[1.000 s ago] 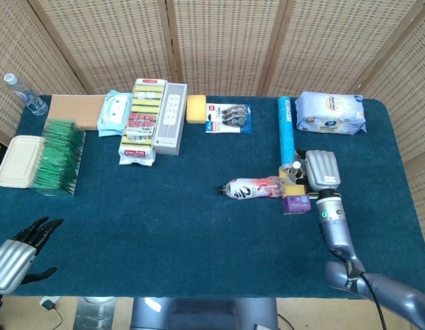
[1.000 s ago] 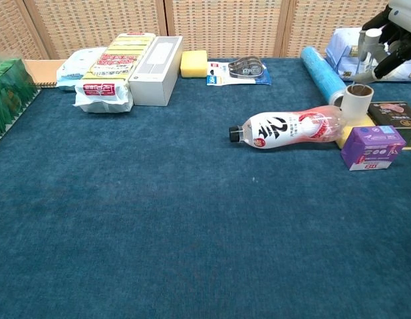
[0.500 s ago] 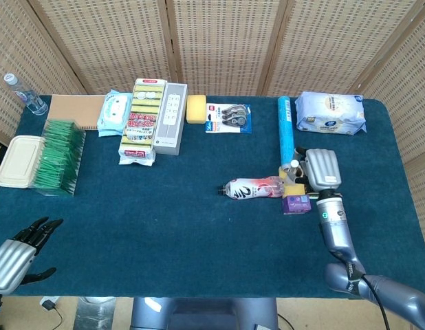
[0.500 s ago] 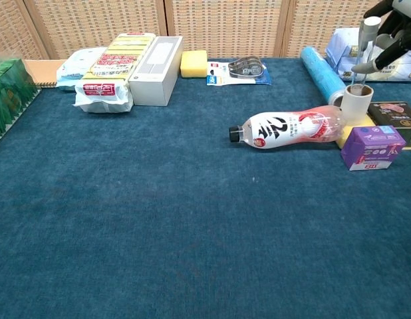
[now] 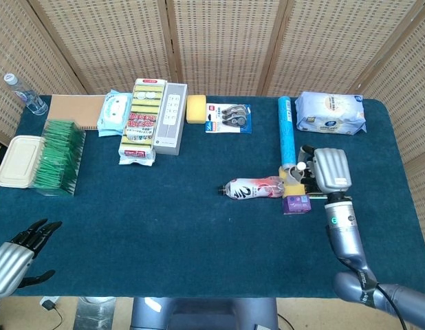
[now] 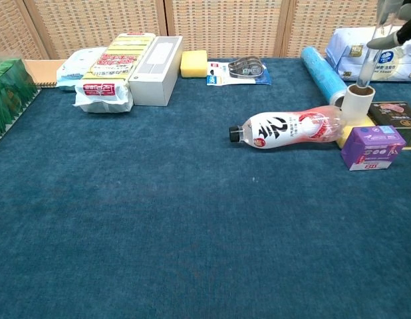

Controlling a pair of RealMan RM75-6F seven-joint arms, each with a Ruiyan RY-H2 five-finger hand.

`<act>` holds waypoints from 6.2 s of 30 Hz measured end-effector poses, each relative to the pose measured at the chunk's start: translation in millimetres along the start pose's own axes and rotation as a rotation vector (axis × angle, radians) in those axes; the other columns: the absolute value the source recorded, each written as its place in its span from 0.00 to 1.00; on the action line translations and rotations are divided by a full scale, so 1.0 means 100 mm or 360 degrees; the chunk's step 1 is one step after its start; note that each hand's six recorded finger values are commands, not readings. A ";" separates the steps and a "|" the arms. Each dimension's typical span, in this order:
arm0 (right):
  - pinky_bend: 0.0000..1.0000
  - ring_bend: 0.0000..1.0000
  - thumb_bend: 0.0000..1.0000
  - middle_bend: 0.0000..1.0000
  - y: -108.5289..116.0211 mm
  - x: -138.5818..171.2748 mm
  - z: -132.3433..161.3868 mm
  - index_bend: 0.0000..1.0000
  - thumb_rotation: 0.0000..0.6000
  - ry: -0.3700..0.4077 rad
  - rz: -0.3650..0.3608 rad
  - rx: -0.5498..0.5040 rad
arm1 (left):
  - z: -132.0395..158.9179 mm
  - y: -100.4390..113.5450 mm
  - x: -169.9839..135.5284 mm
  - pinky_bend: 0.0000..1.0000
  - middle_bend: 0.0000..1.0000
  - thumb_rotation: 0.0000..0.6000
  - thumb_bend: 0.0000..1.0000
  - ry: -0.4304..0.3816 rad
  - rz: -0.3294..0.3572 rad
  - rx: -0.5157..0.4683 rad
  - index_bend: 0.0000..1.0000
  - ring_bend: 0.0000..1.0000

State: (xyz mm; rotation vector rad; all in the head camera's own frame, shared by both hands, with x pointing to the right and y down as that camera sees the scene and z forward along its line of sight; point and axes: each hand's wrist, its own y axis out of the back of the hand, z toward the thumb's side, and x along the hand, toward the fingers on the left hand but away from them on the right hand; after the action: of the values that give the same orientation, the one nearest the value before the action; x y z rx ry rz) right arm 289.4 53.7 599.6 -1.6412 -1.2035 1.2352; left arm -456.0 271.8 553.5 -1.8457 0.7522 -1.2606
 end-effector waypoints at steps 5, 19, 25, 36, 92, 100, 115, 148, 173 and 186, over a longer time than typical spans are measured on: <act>1.00 1.00 0.38 0.96 0.11 0.07 0.01 0.79 1.00 0.0003 -0.0014 -0.0006 | 0.00 0.00 -0.01 0.30 0.18 1.00 0.11 -0.0008 0.0004 0.0000 0.00 0.10; 1.00 1.00 0.39 0.97 0.46 0.29 -0.01 0.80 1.00 -0.0008 -0.0024 -0.0065 | 0.03 0.02 -0.06 0.30 0.18 1.00 0.11 -0.0030 0.0022 0.0002 0.00 0.10; 1.00 1.00 0.40 0.97 0.56 0.41 -0.03 0.80 1.00 -0.0014 -0.0006 -0.0121 | 0.04 0.03 -0.08 0.30 0.18 1.00 0.11 -0.0041 0.0028 0.0004 0.00 0.10; 1.00 1.00 0.41 0.99 0.73 0.91 -0.05 0.80 1.00 -0.0026 0.0113 -0.0210 | 0.05 0.04 -0.12 0.30 0.18 1.00 0.11 -0.0055 0.0042 0.0002 0.00 0.11; 1.00 1.00 0.43 1.00 0.41 1.94 -0.05 0.82 1.00 0.0101 0.0365 -0.0219 | 0.10 0.03 -0.20 0.30 0.20 1.00 0.11 -0.0076 0.0049 0.0030 0.00 0.12; 1.00 1.00 0.43 1.00 0.80 1.72 -0.14 0.83 1.00 0.0040 0.0005 -0.0220 | 0.12 0.04 -0.20 0.30 0.20 1.00 0.11 -0.0093 0.0058 0.0024 0.00 0.13; 1.00 1.00 0.43 1.00 0.56 1.86 -0.05 0.83 1.00 0.0105 0.0175 -0.0224 | 0.11 0.01 -0.19 0.30 0.20 1.00 0.11 -0.0080 0.0037 0.0041 0.00 0.13; 1.00 1.00 0.43 1.00 0.59 1.94 0.23 0.83 1.00 0.0246 0.0182 -0.0334 | 0.10 0.03 -0.20 0.30 0.20 1.00 0.11 -0.0079 0.0049 0.0035 0.00 0.13; 1.00 1.00 0.43 1.00 0.57 1.94 0.28 0.83 1.00 0.0272 0.0156 -0.0233 | 0.06 0.03 -0.18 0.30 0.20 1.00 0.11 -0.0046 0.0042 0.0038 0.00 0.13; 1.00 1.00 0.43 1.00 0.71 1.74 0.13 0.83 1.00 0.0150 -0.0021 -0.0283 | 0.09 0.05 -0.20 0.30 0.20 1.00 0.11 -0.0083 0.0053 0.0029 0.00 0.13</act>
State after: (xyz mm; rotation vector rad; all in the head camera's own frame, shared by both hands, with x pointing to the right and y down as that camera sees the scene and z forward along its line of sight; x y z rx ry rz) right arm 310.3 200.4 484.1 -1.7960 -1.2936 1.0555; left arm -454.8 287.9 537.8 -1.8370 0.7383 -1.1898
